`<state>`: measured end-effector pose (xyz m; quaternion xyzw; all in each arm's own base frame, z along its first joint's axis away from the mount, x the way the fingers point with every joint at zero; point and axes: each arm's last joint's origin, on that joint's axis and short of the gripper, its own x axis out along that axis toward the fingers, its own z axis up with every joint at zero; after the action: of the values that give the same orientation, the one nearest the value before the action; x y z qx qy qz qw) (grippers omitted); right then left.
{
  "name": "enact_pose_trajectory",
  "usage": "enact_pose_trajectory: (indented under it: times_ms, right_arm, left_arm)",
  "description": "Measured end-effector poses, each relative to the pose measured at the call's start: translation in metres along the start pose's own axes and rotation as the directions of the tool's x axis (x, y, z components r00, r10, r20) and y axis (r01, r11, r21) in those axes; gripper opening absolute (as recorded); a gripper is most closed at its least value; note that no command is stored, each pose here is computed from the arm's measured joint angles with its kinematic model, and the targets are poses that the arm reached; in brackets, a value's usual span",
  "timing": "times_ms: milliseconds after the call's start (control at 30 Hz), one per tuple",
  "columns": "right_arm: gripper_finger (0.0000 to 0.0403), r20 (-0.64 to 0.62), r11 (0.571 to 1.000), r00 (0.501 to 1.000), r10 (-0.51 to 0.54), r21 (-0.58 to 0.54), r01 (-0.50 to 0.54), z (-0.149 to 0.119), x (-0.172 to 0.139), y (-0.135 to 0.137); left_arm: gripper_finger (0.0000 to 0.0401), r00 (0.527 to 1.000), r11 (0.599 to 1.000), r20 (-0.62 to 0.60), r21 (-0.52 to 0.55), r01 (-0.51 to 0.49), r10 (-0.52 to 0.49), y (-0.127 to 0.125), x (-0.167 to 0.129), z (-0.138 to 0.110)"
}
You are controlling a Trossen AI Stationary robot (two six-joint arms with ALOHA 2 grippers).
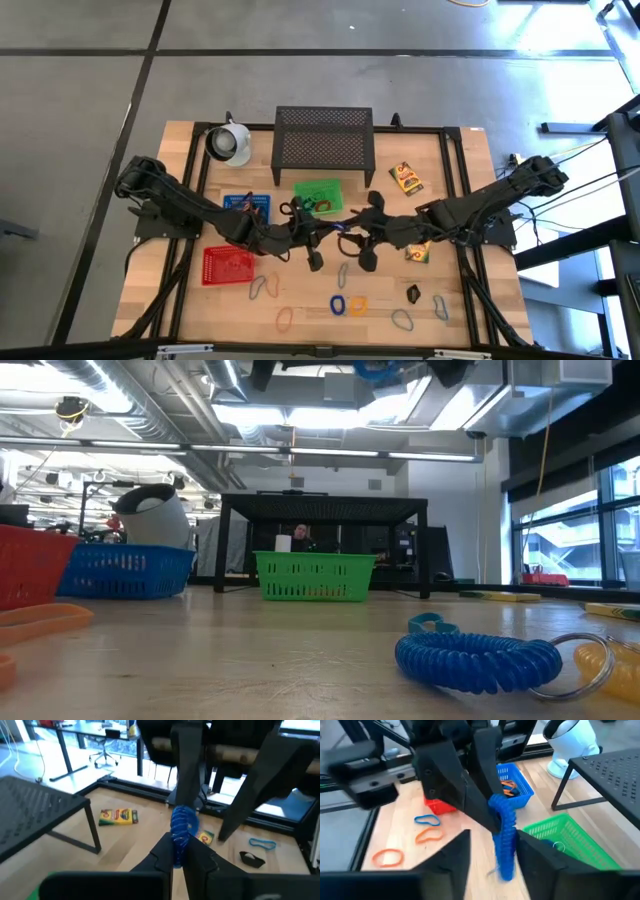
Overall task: Pick & Place Office Desk Supplies
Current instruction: Put the bottom right blue spring keychain into the green bin
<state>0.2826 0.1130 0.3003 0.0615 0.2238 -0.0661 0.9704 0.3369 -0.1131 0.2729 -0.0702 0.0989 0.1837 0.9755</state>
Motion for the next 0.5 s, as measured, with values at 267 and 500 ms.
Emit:
enact_pose_trajectory:
  times_ms: [267, 500]
  right_arm:
    - [0.0232, -0.087, 0.999, 0.996, 0.0, 0.053, 0.005, 0.002, -0.04, -0.017]
    - [0.0224, -0.278, 0.986, 0.959, -0.06, 0.134, 0.1, -0.017, -0.061, -0.026]
  left_arm:
    - [0.0016, 0.973, 0.985, -0.209, -0.121, -0.12, 0.093, 0.021, -0.02, -0.007]
    - [0.0016, 0.9, 0.952, -0.405, -0.175, -0.25, 0.162, 0.041, -0.047, -0.013]
